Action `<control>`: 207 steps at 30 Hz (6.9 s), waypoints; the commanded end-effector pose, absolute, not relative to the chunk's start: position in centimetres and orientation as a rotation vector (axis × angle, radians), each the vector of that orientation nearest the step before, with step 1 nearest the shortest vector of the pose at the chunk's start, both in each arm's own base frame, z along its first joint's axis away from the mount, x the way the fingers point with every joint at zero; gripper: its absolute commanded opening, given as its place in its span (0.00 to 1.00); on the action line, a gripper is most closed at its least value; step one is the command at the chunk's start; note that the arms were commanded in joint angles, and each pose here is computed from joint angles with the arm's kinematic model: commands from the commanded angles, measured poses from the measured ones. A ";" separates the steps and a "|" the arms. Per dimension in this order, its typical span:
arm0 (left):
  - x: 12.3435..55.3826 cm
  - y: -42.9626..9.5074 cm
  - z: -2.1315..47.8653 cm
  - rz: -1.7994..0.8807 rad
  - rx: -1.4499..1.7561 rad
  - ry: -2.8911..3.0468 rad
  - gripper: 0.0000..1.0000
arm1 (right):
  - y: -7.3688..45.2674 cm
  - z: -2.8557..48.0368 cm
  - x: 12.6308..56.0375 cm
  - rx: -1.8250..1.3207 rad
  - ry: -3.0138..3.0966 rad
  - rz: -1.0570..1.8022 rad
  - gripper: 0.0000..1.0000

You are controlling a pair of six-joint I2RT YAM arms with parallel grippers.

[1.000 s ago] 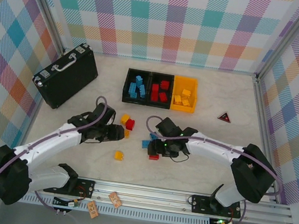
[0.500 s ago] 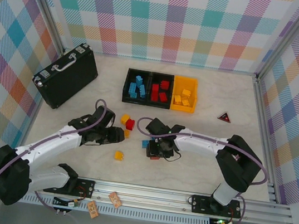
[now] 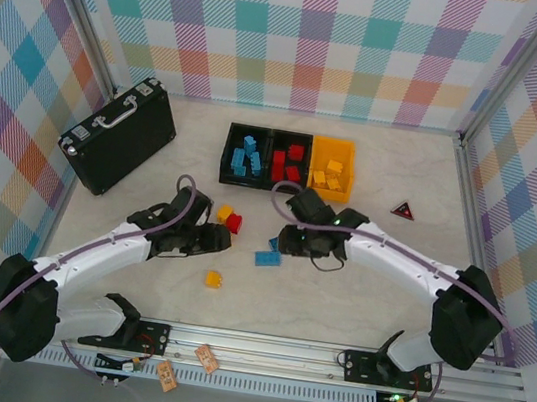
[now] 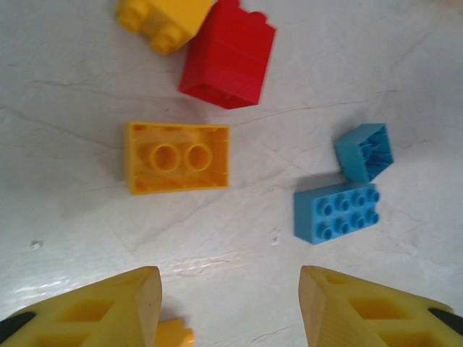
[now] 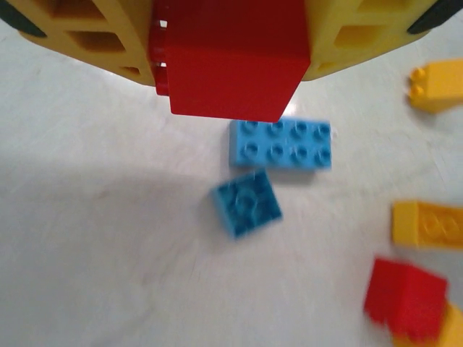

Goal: Sort the legos into containers by color
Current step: Pick up the lego from the bottom-center of the table, then place the lego in the container, then pick up the lego from the center of the table, then place the lego in the container, then pick up the lego from the center of the table.

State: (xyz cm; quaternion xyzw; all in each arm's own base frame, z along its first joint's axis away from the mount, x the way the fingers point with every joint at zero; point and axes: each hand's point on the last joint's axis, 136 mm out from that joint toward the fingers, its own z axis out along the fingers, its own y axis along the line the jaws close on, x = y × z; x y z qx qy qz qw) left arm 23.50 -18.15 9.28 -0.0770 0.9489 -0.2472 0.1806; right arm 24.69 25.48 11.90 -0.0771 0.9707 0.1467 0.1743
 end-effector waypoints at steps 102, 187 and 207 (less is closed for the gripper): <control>27.4 -17.7 5.1 0.001 -0.073 2.789 0.66 | 23.1 13.1 23.9 -0.083 2.615 0.836 0.65; 48.2 -46.7 11.9 -0.685 0.274 2.452 0.44 | 10.6 12.0 23.8 0.472 2.519 0.727 0.65; 42.4 -44.7 20.0 -0.784 0.332 2.429 0.61 | 11.4 12.8 24.3 0.397 2.522 0.758 0.65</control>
